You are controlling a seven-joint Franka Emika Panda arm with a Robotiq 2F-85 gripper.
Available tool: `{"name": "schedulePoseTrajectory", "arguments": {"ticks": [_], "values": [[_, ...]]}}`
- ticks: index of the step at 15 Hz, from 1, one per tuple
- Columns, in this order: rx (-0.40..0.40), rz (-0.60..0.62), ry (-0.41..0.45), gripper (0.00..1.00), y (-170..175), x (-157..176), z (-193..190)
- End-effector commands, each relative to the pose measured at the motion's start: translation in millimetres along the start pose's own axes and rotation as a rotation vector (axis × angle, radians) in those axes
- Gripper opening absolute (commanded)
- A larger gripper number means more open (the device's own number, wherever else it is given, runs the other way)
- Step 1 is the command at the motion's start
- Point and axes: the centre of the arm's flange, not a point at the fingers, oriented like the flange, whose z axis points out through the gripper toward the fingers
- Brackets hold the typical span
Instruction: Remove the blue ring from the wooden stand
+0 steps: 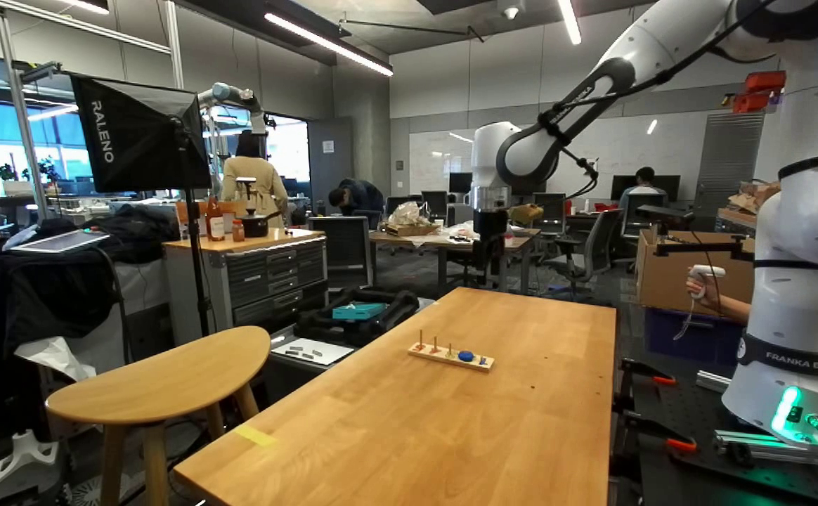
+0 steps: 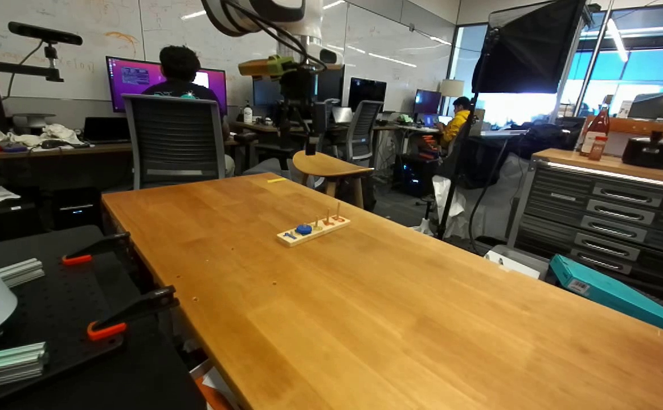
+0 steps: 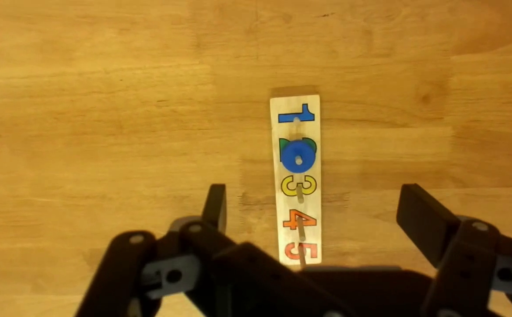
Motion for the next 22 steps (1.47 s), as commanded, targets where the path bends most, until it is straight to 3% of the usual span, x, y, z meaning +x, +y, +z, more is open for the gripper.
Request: {"name": "schedulePoseTrajectory", "arguments": {"ticks": [1, 7, 14, 22], "values": [[-0.027, 0.022, -0.039, 1.0, 9, 62, 37], [-0.044, 0.037, -0.144, 1.0, 20, 79, 118], [-0.045, -0.006, -0.236, 1.0, -3, 47, 176], [-0.022, -0.059, -0.131, 1.0, -35, 52, 184]]}}
